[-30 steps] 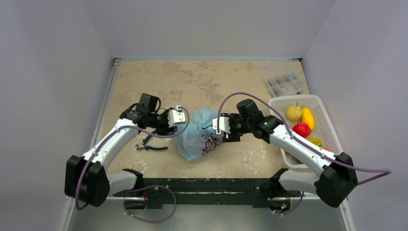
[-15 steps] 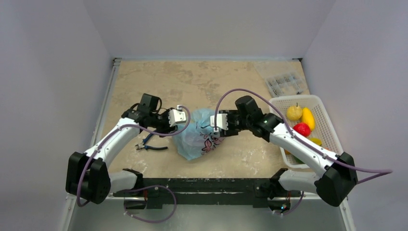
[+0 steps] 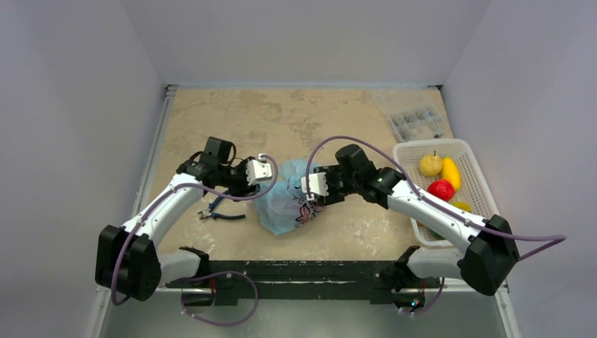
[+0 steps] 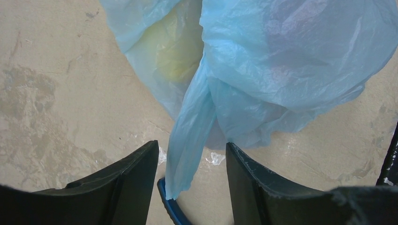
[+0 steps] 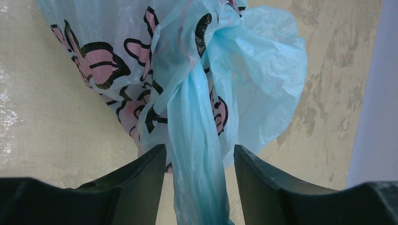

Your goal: Place the fake fruits into the plastic bag and tie a complex knot

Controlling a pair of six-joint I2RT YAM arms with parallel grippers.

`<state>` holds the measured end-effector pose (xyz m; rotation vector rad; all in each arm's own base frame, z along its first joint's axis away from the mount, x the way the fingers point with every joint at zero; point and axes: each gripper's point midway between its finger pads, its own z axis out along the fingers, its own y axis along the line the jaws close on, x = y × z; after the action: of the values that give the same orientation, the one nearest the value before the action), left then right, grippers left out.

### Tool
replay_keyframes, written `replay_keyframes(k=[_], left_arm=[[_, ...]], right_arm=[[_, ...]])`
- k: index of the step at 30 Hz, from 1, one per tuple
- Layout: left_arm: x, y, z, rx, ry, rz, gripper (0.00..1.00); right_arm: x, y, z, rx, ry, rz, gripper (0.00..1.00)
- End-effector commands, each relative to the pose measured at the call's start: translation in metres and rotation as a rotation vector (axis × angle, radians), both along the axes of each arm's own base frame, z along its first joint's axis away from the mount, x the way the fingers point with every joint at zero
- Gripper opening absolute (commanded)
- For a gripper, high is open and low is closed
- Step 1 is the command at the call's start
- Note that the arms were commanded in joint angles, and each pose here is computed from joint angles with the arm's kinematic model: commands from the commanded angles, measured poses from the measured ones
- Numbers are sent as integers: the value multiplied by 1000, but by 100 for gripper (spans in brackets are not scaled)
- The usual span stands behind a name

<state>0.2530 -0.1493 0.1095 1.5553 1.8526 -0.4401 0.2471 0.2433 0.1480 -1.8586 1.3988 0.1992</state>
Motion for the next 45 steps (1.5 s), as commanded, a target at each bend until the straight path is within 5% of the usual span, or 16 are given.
replay_keyframes(k=[1,5,8,13,16,17,19,20,25,35,45], left_arm=[[2,-1,-3,3,11,-1,55],[2,4,-15,37,8,-2,56],[5,12,-25,69,13,16,56],[5,15,-29,47,5,-7,55],[0,5,-20,-15,-4,-59,45],[-1,0,-15,-44,-11,-68,38],[2,-5,-7,-86,-18,-49,4],[4,-7,-5,-101,-1,-19,0],[14,8,-8,-65,59,142,0],[57,58,0,-105,92,709,0],[58,65,-3,-174,199,904,0]], right_arm=[[4,13,11,21,-71,23,51],[1,12,14,20,-80,20,29],[0,5,10,-4,-82,9,0],[-4,0,10,6,-80,-10,0],[-4,-6,6,5,-79,-42,0],[-4,-7,5,10,-76,-56,0],[-2,-11,3,19,-67,-100,0],[-2,-13,0,20,-55,-126,0],[14,-36,-6,52,35,-334,0],[31,-84,-18,129,187,-693,0],[49,-105,-31,145,208,-794,0]])
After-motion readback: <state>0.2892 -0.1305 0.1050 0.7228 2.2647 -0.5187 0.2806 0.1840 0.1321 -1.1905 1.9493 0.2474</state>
